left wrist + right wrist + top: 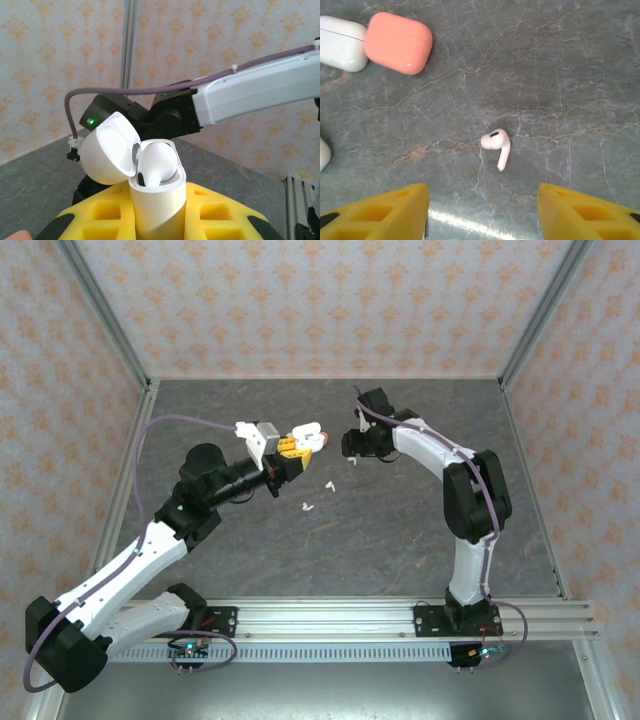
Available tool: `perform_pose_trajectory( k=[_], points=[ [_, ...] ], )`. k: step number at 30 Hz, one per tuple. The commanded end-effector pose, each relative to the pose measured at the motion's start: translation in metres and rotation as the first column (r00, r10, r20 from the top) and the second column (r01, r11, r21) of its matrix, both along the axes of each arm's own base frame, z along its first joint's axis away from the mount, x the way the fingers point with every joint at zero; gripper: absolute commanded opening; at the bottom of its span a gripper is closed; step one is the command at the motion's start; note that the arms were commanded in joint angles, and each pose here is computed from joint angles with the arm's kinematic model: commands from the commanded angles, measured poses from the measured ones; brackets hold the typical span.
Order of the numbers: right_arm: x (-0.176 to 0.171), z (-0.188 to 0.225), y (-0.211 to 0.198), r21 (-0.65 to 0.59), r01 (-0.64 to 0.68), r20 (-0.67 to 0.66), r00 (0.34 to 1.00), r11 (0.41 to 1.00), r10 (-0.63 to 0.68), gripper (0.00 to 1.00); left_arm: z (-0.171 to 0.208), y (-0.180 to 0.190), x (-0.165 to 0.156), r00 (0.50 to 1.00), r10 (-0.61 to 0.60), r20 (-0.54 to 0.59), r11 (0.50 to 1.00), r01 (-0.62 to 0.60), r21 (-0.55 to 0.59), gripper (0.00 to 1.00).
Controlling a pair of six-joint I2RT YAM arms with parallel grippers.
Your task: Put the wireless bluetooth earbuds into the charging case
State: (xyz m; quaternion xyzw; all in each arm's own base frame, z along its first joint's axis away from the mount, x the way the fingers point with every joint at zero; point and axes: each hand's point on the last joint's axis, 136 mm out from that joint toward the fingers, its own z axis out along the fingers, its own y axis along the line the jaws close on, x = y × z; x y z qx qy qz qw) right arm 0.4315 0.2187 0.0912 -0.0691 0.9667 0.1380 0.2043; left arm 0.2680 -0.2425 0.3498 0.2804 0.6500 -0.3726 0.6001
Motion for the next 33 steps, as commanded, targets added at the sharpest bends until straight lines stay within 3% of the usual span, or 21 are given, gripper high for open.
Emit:
perform_pose_trajectory(
  k=[1,8,25,33],
  points=[
    [0.003,-0.012,-0.005,-0.091,-0.023,-0.034,0.999,0.996,0.02,0.57,0.005,0.0,-0.001,0.999,0.006,0.035,1.0,-0.006,0.002,0.0],
    [0.014,-0.039,0.002,-0.183,-0.065,-0.074,0.996,0.981,0.052,0.55,0.004,0.0,-0.001,1.0,0.006,0.027,1.0,-0.006,0.002,0.0],
    [0.007,-0.072,0.012,-0.227,-0.122,-0.149,0.985,0.966,0.089,0.49,-0.001,0.002,-0.001,1.0,0.017,0.015,1.0,-0.017,0.018,0.0],
    [0.016,-0.069,0.012,-0.241,-0.114,-0.127,0.988,0.964,0.085,0.48,-0.001,0.002,-0.001,1.0,0.02,0.015,1.0,-0.02,0.022,0.0]
  ],
)
